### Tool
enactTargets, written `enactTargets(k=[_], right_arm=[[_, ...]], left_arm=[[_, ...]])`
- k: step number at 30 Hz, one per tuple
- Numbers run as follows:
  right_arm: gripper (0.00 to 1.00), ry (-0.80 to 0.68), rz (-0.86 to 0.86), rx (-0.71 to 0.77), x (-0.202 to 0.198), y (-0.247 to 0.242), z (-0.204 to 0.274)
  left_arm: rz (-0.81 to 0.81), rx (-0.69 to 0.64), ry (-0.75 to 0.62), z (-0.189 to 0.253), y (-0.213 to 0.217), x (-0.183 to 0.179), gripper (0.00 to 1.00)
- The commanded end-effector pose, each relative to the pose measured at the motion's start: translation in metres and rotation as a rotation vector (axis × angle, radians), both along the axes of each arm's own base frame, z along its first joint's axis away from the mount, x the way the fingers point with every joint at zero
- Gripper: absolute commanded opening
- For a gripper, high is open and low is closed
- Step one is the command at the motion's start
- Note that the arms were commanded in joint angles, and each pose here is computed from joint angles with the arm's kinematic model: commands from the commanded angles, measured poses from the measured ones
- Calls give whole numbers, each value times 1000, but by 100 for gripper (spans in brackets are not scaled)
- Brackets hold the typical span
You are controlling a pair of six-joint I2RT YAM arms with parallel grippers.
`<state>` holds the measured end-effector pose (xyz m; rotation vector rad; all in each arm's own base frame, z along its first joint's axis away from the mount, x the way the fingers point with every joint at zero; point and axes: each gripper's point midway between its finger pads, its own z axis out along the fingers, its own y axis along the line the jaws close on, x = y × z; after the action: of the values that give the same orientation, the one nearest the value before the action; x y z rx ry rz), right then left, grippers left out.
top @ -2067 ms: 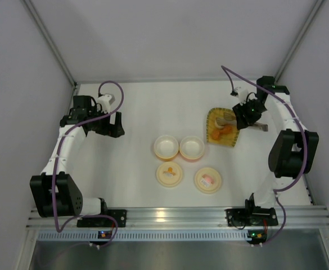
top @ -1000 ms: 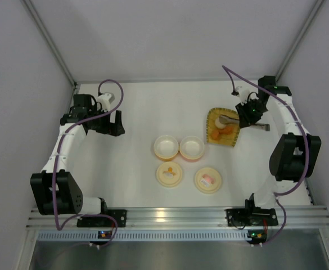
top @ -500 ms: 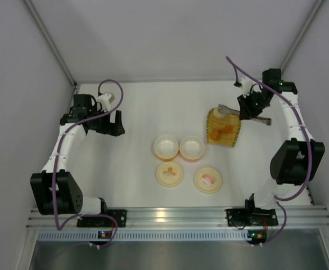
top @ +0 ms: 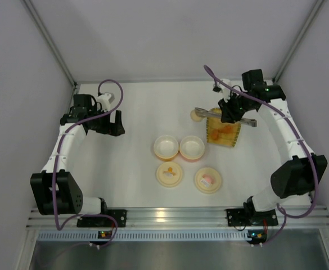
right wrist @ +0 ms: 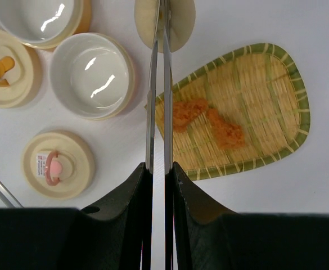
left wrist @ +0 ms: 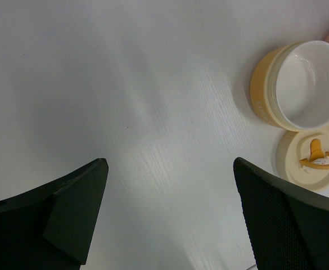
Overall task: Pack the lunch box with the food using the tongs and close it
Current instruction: Place the fake food in the packing box.
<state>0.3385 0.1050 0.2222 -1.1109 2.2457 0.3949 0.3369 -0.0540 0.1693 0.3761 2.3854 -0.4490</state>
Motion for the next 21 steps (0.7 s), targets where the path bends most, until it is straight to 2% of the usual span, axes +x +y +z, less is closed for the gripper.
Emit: enactTargets(k=[1,5,11,15,21], right_arm=[[11,-16,77,40,-26,25,17],[10,-26,161,23,-45,54,13],[10,-34,294,-12,-72,95,4],[10,-32,347,-26,-82,113,0],[10,-40,383,-61,-85,132,-11]], left_arm=[[6,-7,-45,17,-1,3,98],[31,-3,-40,17,2,3,98],[42,-87,41,10,-8,3,98],[54,-142,65,9,-12,6,98],[61,-142,71,6,-12,8,98]])
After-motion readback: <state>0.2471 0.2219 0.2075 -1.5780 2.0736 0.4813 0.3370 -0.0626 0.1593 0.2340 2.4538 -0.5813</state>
